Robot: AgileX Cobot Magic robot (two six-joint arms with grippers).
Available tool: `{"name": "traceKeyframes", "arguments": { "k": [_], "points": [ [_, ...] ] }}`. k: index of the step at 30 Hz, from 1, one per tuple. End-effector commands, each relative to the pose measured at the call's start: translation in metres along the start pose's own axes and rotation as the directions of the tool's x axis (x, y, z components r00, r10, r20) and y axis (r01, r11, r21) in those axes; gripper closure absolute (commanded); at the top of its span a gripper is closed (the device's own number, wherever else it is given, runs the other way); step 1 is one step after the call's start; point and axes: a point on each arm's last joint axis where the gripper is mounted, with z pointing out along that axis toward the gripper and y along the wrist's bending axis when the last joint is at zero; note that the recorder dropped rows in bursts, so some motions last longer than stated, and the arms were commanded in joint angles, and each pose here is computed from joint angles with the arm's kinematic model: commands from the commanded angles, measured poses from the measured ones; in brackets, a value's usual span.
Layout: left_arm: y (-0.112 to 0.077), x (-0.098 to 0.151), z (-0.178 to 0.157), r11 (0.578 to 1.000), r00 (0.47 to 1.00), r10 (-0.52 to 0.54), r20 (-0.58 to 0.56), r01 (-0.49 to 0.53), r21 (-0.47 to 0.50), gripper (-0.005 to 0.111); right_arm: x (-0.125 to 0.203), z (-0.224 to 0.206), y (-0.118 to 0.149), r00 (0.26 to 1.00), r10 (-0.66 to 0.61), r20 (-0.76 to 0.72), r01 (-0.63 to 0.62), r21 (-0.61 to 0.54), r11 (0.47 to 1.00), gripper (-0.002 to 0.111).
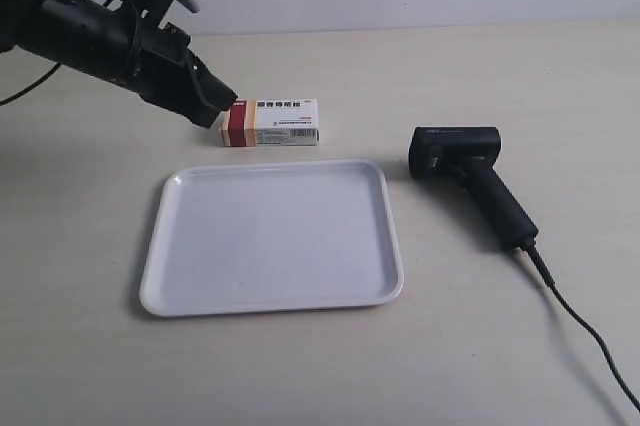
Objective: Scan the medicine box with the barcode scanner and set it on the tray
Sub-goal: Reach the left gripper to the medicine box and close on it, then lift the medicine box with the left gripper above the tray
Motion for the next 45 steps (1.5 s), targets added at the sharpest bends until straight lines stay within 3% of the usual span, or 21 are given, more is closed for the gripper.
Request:
{"name": "traceKeyframes", "arguments": {
  "k": [1, 2, 3, 6, 16, 24, 26, 28, 32, 33, 35, 39, 42, 45],
  "points": [
    [0.020, 0.007, 0.020, 0.988, 0.996, -0.065, 0.065, 0.073, -0.138, 0.061, 0.001, 0.000, -0.001, 1.000, -0.020, 0.007, 0.020, 0.004, 1.000, 0.108],
    [0.021, 0.011, 0.025, 0.988, 0.997, -0.053, 0.061, 0.061, -0.143, 0.050, 0.000, 0.000, -0.001, 1.000, -0.020, 0.010, 0.020, 0.004, 1.000, 0.108],
    [0.021, 0.014, 0.030, 0.992, 0.999, 0.022, 0.041, -0.017, -0.126, 0.039, 0.000, 0.000, -0.001, 1.000, -0.020, 0.012, 0.020, 0.004, 1.000, 0.108],
    [0.016, 0.017, 0.044, 0.988, 0.987, 0.153, 0.052, -0.153, -0.007, 0.024, 0.000, 0.000, -0.001, 0.999, -0.039, 0.012, 0.039, 0.004, 0.999, 0.108],
    [0.039, 0.002, 0.090, 0.975, 0.972, 0.185, 0.144, -0.199, 0.094, 0.023, 0.000, 0.000, -0.001, 0.999, -0.051, 0.012, 0.051, 0.004, 0.999, 0.108],
    [0.044, 0.028, 0.124, 0.949, 0.964, 0.257, 0.071, -0.266, 0.168, 0.024, 0.000, 0.000, -0.001, 0.999, -0.052, 0.016, 0.052, 0.004, 0.999, 0.108],
    [0.046, 0.030, 0.127, 0.952, 0.964, 0.258, 0.060, -0.264, 0.156, 0.031, 0.000, 0.000, -0.001, 0.998, -0.052, 0.017, 0.052, 0.004, 0.999, 0.108],
    [0.048, 0.030, 0.128, 0.955, 0.965, 0.258, 0.054, -0.263, 0.136, 0.050, 0.000, 0.000, -0.001, 0.998, -0.052, 0.017, 0.052, 0.004, 0.999, 0.108],
    [0.048, 0.023, 0.121, 0.957, 0.966, 0.249, 0.075, -0.257, 0.136, 0.101, -0.003, -0.001, 0.000, 0.997, -0.064, 0.042, 0.064, 0.003, 0.998, 0.108],
    [0.045, 0.017, 0.115, 0.953, 0.963, 0.251, 0.095, -0.263, 0.153, 0.105, -0.003, -0.001, 0.000, 0.996, -0.069, 0.051, 0.069, 0.002, 0.998, 0.108],
    [0.040, 0.004, 0.100, 0.944, 0.962, 0.248, 0.115, -0.266, 0.193, 0.104, -0.004, -0.001, 0.000, 0.996, -0.071, 0.054, 0.071, 0.002, 0.997, 0.108],
    [0.019, -0.023, 0.053, 0.884, 0.944, 0.316, 0.099, -0.330, 0.330, 0.104, 0.001, 0.006, -0.002, 0.997, -0.070, -0.017, 0.071, 0.027, 0.997, 0.108],
    [-0.006, -0.037, 0.020, 0.849, 0.922, 0.384, 0.042, -0.371, 0.376, 0.104, 0.001, 0.018, -0.001, 0.987, -0.062, -0.147, 0.069, 0.047, 0.997, 0.108],
    [-0.038, -0.039, 0.001, 0.828, 0.901, 0.429, 0.065, -0.421, 0.370, 0.104, 0.000, 0.040, 0.006, 0.949, -0.068, -0.309, 0.083, 0.036, 0.996, 0.108]
  ]
}}
